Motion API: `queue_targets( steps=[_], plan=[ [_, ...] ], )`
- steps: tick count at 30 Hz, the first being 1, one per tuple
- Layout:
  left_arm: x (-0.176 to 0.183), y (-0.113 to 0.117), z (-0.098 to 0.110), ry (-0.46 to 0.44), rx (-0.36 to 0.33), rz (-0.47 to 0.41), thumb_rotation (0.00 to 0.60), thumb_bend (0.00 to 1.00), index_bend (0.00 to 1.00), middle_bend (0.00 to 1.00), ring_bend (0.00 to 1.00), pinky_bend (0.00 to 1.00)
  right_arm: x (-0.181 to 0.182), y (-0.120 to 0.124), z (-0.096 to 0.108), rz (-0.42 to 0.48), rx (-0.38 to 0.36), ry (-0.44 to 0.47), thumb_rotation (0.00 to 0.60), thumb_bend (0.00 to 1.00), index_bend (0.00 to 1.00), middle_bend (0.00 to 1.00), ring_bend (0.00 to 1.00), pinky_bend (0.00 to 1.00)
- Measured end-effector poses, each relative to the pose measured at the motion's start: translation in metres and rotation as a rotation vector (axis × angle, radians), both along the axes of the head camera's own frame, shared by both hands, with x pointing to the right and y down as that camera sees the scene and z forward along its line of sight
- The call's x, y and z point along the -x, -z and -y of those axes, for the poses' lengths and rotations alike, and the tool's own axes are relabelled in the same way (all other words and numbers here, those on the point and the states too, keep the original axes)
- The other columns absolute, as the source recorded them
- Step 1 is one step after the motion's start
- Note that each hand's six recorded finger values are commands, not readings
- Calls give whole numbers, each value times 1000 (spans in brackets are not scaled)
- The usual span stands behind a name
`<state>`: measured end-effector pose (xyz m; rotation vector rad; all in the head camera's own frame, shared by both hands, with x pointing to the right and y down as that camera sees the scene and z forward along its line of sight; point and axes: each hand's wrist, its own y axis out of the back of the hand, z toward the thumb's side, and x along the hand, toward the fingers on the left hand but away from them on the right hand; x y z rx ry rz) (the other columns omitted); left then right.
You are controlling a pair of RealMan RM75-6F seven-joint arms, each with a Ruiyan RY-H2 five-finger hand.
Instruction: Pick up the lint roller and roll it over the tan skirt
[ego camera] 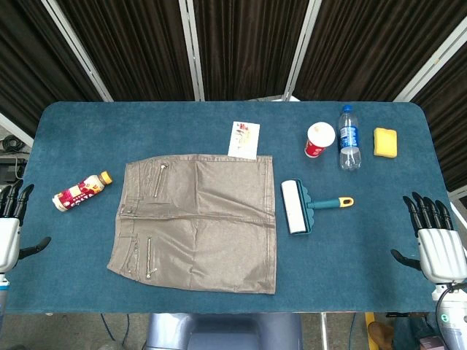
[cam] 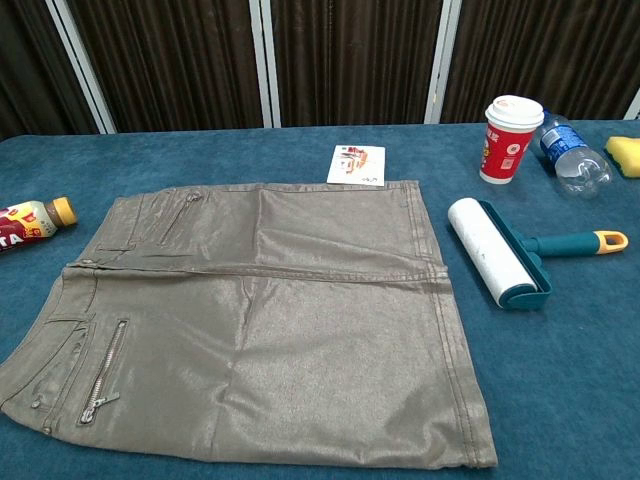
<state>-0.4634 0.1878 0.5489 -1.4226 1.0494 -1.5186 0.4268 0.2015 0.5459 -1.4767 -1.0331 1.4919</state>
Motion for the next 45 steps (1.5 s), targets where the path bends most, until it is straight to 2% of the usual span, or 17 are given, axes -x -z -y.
queue_targets(
  steps=[11,13,17,26,32,45],
  plan=[
    [1,3,1,1,-6,-5,600,0,0,0,0,0,4,-19,0,17,79,18,600,1,0,0,0,0],
    [1,3,1,1,-6,-6,600,0,0,0,0,0,6,-28,4,16,103,38,600,47,0,0,0,0],
    [0,1,2,0,2,-6,600,0,0,0,0,0,10,-56,21,1,174,102,600,188,0,0,0,0],
    [-6,-7,6,-7,15,21,600,0,0,0,0,0,32,-131,61,2,307,198,600,249,23,0,0,0],
    [-5,-15,7,2,32,43,600,0,0,0,0,0,50,-160,71,-14,333,248,600,275,67,8,0,0],
    [0,-22,10,19,44,64,600,0,0,0,0,0,68,-198,81,-66,327,305,600,347,118,61,0,0]
  ],
)
